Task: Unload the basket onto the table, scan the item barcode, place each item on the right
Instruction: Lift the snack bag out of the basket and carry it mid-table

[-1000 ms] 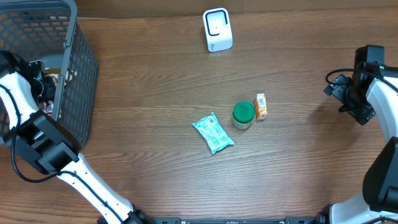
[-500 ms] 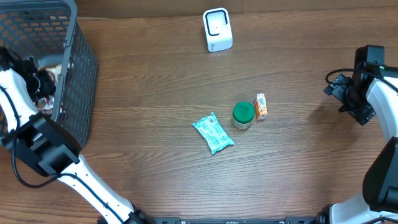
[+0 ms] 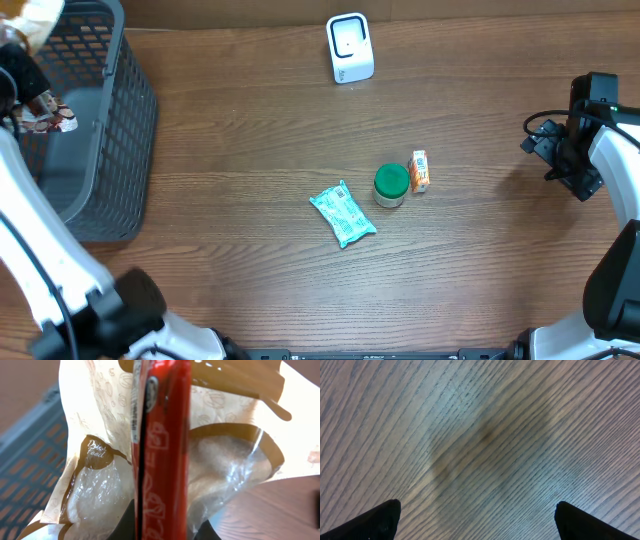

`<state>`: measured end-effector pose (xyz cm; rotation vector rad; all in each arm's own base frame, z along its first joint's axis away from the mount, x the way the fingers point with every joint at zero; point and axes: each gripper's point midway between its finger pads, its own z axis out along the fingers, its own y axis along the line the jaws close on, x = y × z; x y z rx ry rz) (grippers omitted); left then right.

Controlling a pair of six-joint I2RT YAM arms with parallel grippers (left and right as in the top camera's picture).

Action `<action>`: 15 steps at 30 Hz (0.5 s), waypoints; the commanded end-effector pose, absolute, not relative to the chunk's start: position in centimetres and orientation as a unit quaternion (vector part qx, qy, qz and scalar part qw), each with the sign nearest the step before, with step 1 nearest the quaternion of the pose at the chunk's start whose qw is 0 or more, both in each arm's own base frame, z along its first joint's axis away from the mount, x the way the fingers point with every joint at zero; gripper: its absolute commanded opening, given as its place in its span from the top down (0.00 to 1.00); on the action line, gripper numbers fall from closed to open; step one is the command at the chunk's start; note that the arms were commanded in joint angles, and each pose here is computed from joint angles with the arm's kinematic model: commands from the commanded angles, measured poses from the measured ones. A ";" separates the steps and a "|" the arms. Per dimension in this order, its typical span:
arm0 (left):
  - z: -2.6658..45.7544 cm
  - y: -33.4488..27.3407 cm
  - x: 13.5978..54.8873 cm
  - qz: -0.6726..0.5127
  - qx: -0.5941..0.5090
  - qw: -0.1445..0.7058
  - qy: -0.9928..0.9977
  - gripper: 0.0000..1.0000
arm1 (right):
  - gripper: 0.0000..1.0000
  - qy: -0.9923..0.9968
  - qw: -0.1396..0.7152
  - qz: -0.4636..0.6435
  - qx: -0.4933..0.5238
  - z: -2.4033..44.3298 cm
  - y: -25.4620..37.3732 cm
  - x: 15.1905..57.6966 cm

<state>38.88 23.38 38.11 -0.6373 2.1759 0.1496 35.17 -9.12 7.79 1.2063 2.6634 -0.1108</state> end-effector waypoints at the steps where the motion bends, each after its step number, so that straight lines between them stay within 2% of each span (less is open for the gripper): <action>1: 41.1 20.6 37.2 0.036 -0.275 0.447 0.851 0.96 | 0.00 0.904 0.110 -0.041 0.410 7.9 -9.3 35.0; 7: 40.2 13.5 36.1 -0.012 -0.238 0.401 0.885 0.96 | 0.00 0.904 0.110 -0.041 0.410 7.9 -9.3 35.0; 15: 32.7 4.0 36.6 -0.037 -0.138 0.272 0.952 0.96 | 0.00 0.904 0.110 -0.041 0.410 7.9 -9.3 35.0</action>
